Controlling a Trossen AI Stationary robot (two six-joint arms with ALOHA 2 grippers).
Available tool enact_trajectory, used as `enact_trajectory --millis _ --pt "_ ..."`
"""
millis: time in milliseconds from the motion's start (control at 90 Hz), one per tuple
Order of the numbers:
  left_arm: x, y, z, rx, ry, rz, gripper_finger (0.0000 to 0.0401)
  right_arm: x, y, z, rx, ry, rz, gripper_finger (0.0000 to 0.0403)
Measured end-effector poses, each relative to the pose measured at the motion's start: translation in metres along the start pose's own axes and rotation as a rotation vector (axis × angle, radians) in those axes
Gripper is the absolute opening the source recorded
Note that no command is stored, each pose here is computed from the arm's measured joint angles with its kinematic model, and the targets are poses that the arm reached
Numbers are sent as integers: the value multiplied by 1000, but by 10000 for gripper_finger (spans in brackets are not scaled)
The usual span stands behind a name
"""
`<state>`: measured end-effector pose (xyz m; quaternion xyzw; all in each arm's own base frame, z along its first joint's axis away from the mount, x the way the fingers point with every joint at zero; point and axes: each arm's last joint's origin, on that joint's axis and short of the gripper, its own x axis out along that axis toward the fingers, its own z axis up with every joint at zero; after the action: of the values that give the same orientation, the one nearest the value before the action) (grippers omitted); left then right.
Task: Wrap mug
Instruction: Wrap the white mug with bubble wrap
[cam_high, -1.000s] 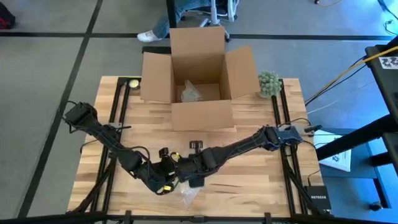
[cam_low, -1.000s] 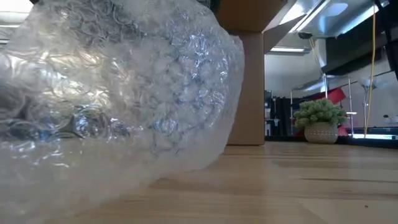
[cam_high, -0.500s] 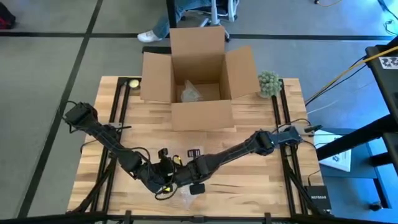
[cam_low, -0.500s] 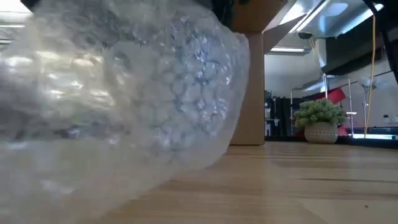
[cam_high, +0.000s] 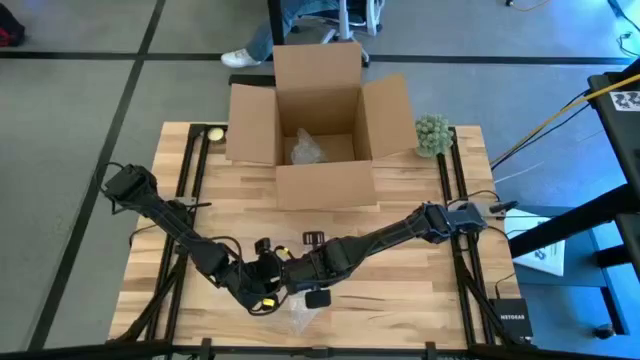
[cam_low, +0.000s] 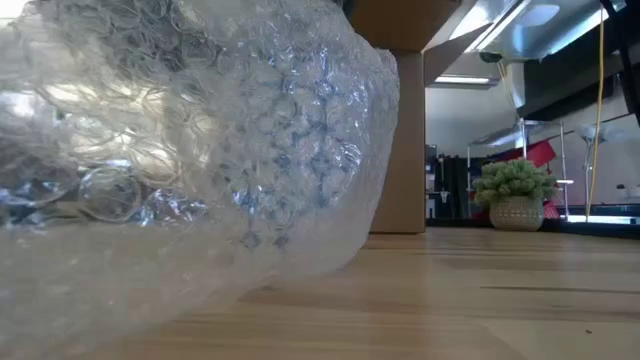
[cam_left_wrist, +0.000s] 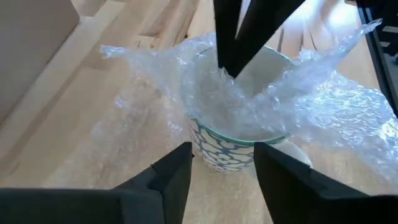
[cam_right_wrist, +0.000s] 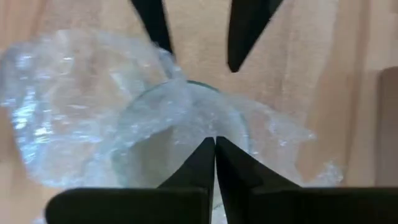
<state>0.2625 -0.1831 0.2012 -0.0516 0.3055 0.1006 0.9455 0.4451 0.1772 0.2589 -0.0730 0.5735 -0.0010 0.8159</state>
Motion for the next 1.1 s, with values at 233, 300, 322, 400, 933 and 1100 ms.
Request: enact_trajectory --millis 233,300,322,400,933,1100 --pt "0 0 0 3 0 0 156 -9 -9 5 17 -58 -24 1" --pt "0 0 0 4 0 1 156 -15 -11 9 22 -115 -51 1" --pt "0 1 0 4 0 2 156 -16 -12 11 22 -131 -58 1" --pt "1 1 1 3 1 5 156 -12 -15 13 28 -143 -61 1" --pt "2 1 0 2 9 5 156 48 10 -9 31 -21 65 1" --pt "1 1 0 -2 4 3 156 64 9 -19 30 50 86 1"
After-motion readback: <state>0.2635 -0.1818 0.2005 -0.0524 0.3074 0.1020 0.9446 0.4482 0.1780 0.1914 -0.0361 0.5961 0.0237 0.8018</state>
